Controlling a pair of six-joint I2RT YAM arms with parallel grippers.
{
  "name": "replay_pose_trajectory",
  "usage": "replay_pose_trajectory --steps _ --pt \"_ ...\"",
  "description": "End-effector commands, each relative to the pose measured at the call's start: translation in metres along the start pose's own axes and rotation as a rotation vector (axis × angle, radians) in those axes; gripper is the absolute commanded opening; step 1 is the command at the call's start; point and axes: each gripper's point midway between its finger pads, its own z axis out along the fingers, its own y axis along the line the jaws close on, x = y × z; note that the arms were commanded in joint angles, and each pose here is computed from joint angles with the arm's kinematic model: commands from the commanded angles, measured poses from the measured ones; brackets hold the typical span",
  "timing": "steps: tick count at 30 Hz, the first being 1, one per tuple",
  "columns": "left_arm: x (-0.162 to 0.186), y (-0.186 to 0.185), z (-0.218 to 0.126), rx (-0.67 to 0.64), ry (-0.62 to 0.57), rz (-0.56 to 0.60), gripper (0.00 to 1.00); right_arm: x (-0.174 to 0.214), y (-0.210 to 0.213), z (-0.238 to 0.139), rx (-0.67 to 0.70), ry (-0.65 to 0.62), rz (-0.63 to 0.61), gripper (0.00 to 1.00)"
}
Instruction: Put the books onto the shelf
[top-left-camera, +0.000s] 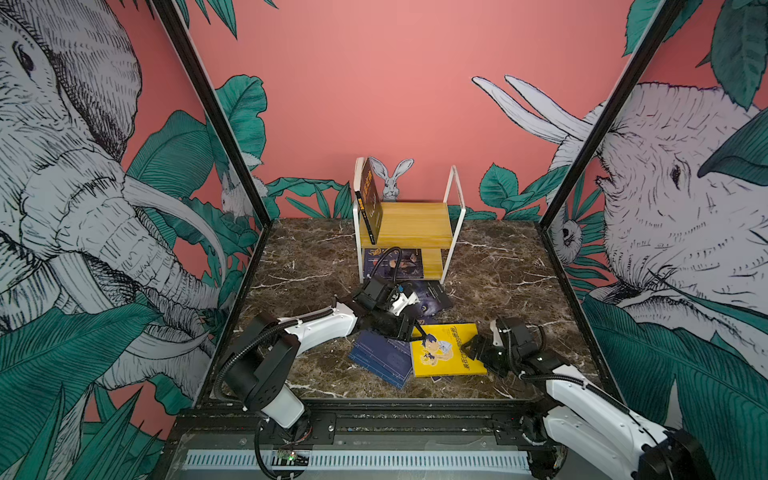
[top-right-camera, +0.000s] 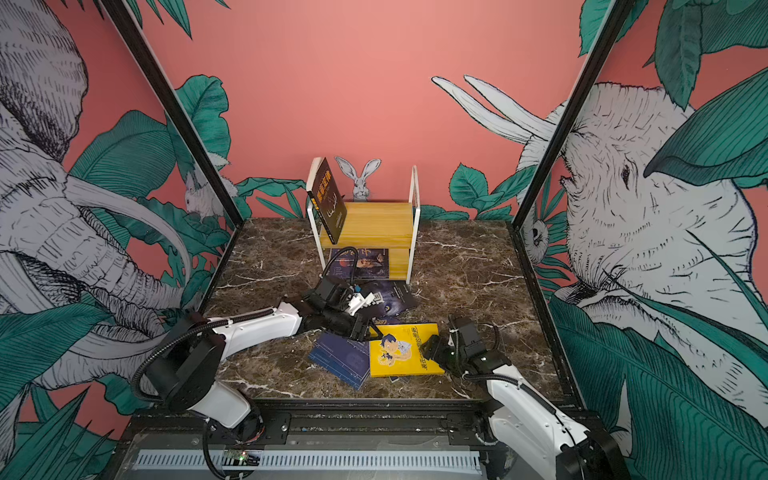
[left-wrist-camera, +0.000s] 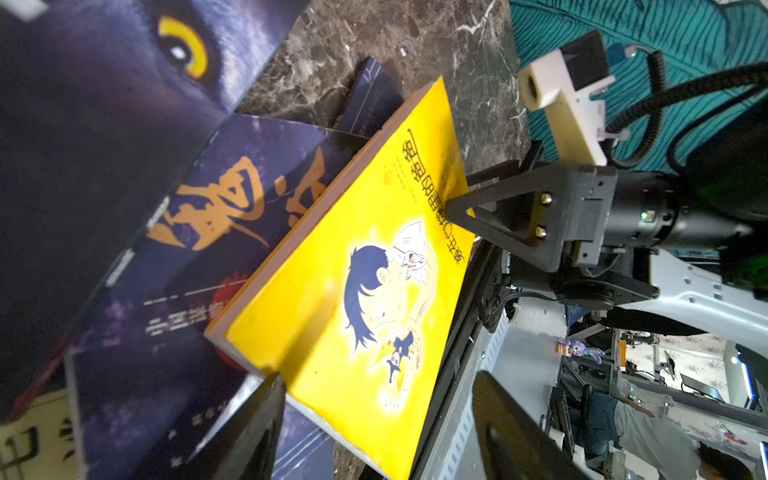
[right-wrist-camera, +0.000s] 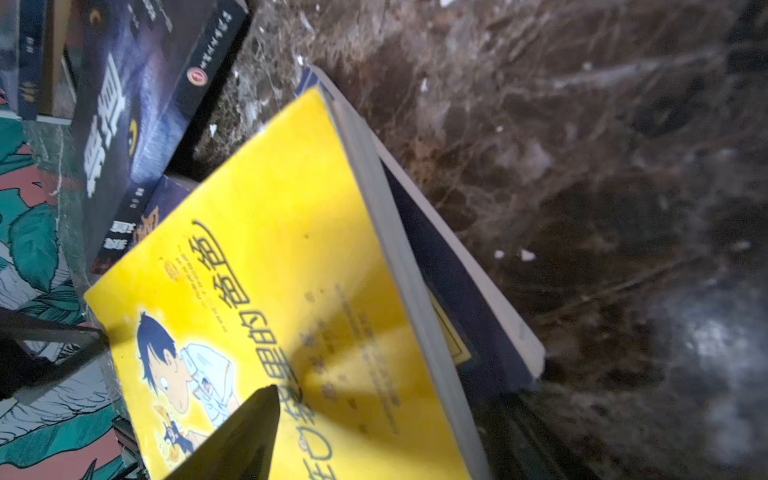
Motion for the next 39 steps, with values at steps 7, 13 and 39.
replay_pose_trajectory --steps 7,13,39 --pt "0.002 0.012 0.006 -0.056 0.053 -0.023 0.65 0.012 -0.03 -0.034 0.133 -0.034 0.015 0.9" --pt "0.005 0.016 0.01 -0.058 0.066 -0.036 0.66 0.028 -0.029 -0.017 0.029 0.014 0.08 0.9" --pt "0.006 0.015 0.014 -0.043 0.087 -0.044 0.6 -0.003 0.047 -0.033 -0.244 -0.046 0.03 0.34"
